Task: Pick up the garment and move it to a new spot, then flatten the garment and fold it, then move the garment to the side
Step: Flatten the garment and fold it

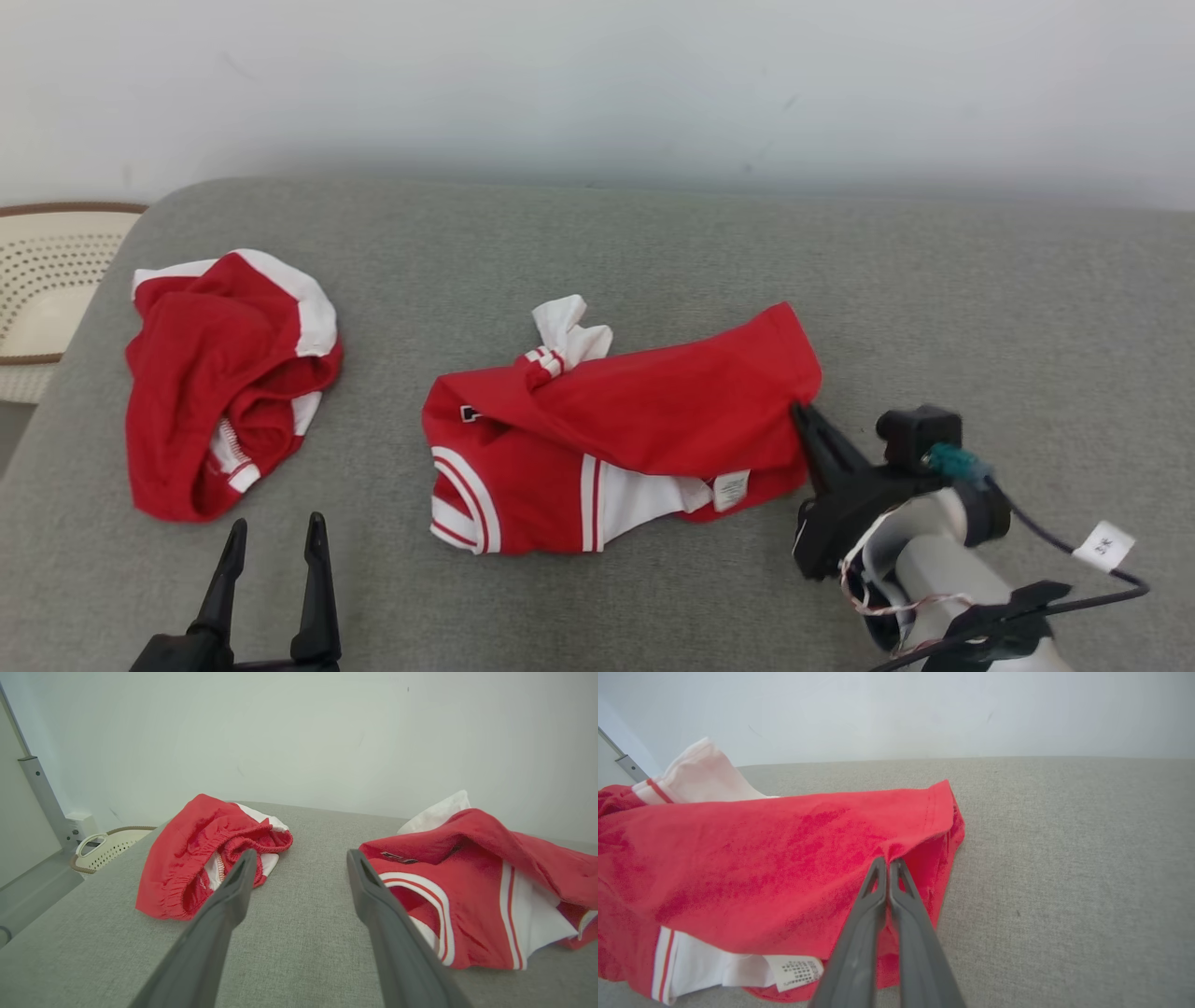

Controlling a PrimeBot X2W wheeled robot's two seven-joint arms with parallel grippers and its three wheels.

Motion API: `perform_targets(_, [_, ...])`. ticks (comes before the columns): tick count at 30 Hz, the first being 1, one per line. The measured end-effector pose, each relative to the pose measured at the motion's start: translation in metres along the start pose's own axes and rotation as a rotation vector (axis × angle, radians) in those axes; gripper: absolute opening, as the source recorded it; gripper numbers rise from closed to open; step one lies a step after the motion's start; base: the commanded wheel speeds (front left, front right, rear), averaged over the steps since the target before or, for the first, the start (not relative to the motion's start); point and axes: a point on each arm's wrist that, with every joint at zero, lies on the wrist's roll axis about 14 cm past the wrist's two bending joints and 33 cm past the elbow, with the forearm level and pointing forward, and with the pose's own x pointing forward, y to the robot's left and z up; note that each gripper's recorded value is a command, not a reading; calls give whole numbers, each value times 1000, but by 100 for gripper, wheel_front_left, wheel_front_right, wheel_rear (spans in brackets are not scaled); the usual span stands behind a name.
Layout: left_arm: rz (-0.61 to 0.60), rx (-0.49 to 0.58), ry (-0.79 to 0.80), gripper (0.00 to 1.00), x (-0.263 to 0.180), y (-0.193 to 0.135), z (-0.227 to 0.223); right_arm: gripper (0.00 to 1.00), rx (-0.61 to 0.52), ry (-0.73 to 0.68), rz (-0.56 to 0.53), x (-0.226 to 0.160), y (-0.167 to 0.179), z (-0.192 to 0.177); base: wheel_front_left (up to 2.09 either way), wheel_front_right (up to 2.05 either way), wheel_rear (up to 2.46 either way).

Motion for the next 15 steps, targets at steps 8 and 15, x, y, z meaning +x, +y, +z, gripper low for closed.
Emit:
perform_targets(8, [-57,-21,4,100,5,-22,-3,0,-65,-190,-45,-21,-29,61,0,0,0])
perform_targets(15, [-89,-32,3,100,5,-33,-3,0,-98,-292,-76,-46,-40,98,0,0,0])
